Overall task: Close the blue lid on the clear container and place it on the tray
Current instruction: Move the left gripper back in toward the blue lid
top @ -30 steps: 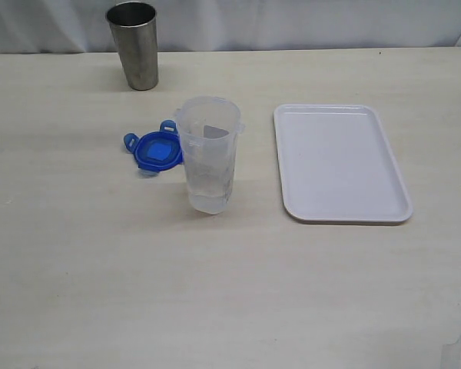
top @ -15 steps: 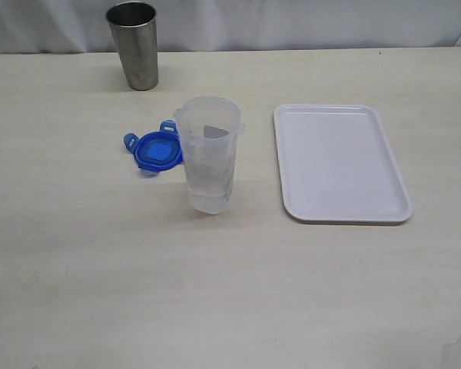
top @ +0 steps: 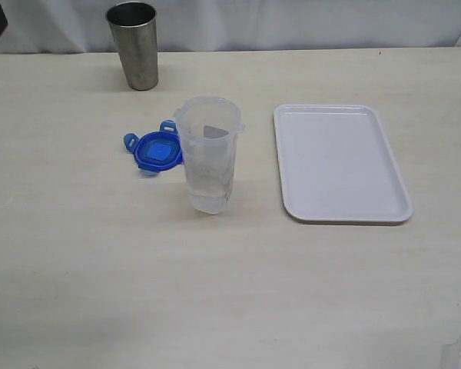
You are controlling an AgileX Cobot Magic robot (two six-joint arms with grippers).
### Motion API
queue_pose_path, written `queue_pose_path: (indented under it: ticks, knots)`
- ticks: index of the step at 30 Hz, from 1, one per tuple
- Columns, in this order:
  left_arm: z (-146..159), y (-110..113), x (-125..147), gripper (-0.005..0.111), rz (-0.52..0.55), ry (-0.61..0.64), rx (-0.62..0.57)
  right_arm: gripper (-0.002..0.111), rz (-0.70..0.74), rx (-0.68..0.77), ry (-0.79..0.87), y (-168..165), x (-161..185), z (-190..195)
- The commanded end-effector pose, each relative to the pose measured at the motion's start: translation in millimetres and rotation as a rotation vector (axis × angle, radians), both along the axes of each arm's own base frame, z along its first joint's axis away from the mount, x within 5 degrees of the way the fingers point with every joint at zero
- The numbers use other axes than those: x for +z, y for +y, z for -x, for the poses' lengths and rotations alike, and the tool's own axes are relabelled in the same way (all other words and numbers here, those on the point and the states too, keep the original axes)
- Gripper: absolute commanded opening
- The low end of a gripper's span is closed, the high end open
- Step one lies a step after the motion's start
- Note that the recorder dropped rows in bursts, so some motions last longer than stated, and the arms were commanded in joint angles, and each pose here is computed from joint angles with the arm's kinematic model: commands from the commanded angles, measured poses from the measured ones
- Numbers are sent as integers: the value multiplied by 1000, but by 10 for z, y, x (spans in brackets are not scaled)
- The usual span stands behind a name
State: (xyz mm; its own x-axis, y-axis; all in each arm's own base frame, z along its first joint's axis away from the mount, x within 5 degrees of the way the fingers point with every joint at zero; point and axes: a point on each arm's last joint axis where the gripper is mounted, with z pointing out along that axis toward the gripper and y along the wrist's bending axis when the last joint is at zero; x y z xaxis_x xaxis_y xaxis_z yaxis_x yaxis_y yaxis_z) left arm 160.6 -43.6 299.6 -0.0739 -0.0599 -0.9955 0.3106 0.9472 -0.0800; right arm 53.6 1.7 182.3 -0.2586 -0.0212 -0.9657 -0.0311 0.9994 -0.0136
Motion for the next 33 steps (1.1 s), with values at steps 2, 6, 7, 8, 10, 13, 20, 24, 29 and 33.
queue_pose_path:
  ticks: [2,6,7,8,10,13,20,24,29,33]
  knots:
    - [93,17,-95,97,20,-10,-3,5,8,-7,-4,-6,-3,2]
    - [88,42,-146,97,-1,42,25,5,8,-7,-4,-6,-3,2]
    - [88,42,-148,97,-2,43,25,5,8,-7,-4,-6,-3,2]
    - [88,43,-149,97,-2,45,26,5,8,-7,-4,-6,-3,2]
    - [88,43,-149,97,-1,45,26,5,8,-7,-4,-6,-3,2]
    - [88,52,-170,97,-18,64,35,5,8,-7,-4,-6,-3,2]
    - [-169,24,-529,89,-82,289,56,5,8,-7,-4,-6,-3,2]
    - [-295,-8,-724,51,-96,383,49,5,8,-7,-4,-6,-3,2]
    - [-298,-27,-716,18,-144,355,16,5,8,-7,-4,-6,-3,2]
    - [-281,-13,-731,2,-207,364,11,5,8,-7,-4,-6,-3,2]
